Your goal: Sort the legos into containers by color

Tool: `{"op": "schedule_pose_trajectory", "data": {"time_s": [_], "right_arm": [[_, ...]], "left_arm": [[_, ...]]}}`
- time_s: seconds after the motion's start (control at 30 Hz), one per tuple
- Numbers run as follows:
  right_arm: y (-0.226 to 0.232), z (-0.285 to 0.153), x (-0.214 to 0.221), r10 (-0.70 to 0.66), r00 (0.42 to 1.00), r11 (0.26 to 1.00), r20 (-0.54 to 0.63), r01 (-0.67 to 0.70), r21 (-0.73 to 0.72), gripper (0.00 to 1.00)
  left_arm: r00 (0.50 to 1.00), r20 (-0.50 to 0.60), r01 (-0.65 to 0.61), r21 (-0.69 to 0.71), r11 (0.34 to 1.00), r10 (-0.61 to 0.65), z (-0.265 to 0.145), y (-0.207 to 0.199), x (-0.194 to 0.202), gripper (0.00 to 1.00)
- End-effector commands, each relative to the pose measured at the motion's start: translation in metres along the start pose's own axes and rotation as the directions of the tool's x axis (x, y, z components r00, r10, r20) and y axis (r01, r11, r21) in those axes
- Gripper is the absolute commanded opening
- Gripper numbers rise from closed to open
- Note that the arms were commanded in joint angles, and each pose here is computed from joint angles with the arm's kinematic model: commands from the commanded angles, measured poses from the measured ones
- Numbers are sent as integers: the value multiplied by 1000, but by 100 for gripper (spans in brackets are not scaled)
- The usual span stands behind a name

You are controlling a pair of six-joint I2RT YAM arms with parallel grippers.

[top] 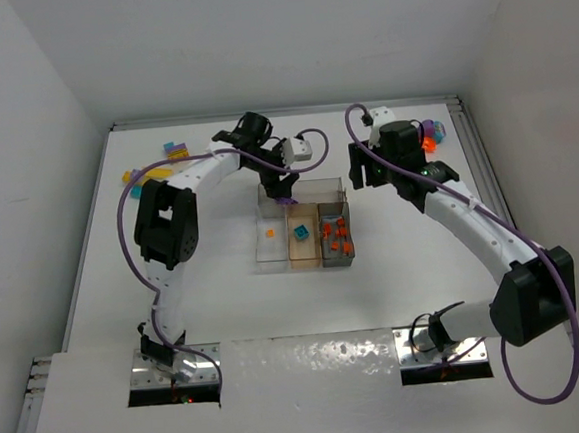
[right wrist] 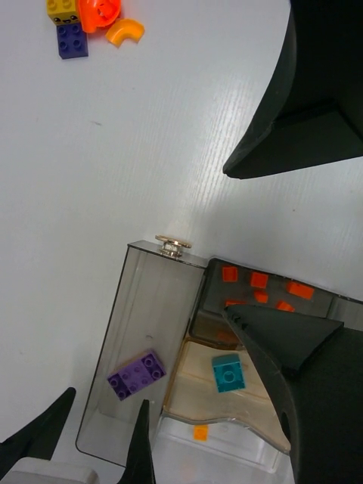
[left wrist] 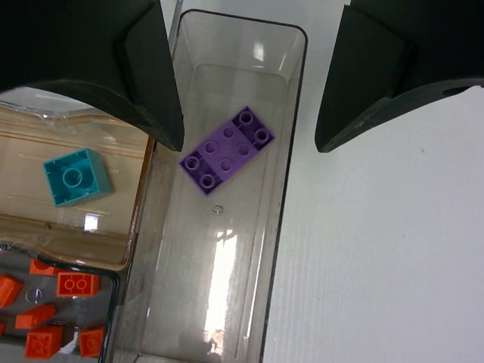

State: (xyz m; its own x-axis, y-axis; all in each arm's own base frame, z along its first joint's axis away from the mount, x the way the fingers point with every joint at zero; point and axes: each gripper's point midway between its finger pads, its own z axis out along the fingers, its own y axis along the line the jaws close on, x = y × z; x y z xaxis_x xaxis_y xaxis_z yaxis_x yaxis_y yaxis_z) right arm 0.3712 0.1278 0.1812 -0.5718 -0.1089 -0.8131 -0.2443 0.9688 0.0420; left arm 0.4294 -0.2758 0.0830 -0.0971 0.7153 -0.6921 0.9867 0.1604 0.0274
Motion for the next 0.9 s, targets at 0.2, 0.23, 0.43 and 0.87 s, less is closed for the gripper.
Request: {"op": "schedule_pose_trajectory", "data": {"time_s": [0.2, 0.23, 0.43, 0.87], "right_arm": [[-26, 2, -20, 131, 991, 979, 10, -131, 158, 5], [-33, 3, -20, 160, 987, 971, 6, -158, 178, 0], [-79, 36, -29, 379, 925, 903, -29, -362, 232, 38], [-219, 135, 39, 434, 871, 826, -231, -283, 487, 47]], "left_arm": [[980, 164, 140, -157, 978, -114, -53, 38, -87, 61], [971, 187, 183, -195, 964, -147, -64, 46, -96, 60], [889, 357, 440, -496, 748, -286, -155, 115, -109, 67], [706, 399, 642, -708, 292, -585, -275, 125, 52, 66]]}}
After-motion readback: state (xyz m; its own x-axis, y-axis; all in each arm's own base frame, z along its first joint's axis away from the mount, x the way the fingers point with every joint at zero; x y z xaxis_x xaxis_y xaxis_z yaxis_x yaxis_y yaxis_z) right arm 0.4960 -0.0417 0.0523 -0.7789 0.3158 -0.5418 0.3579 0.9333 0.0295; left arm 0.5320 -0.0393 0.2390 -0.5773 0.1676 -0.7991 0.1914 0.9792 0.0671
